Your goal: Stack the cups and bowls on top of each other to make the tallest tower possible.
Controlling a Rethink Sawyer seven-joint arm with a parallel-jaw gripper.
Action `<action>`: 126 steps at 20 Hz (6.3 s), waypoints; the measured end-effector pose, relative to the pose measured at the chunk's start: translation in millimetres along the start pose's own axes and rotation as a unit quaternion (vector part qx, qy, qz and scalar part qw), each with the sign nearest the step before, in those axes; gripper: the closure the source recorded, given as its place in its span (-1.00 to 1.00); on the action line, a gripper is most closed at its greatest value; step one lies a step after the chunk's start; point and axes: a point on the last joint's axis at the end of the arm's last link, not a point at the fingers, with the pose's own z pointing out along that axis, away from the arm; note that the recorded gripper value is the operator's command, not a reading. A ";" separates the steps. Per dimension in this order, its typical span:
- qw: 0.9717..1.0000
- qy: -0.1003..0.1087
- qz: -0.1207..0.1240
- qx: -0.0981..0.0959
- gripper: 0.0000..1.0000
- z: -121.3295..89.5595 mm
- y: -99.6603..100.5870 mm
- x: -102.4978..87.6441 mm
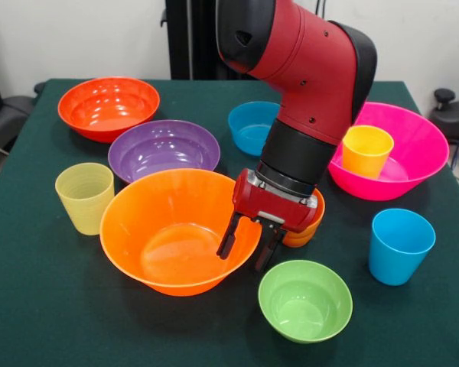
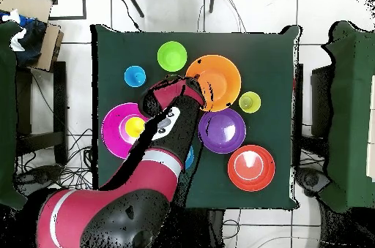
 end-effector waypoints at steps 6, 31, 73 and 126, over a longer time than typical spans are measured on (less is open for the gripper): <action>1.000 0.000 0.000 0.000 -1.00 0.0 0.0 0.0; 1.000 0.000 0.000 0.000 -1.00 0.0 0.1 0.0; 1.000 -0.003 0.009 0.000 1.00 -3.2 -5.0 -7.9; 0.990 0.087 0.109 -0.016 1.00 -160.9 -60.8 -47.4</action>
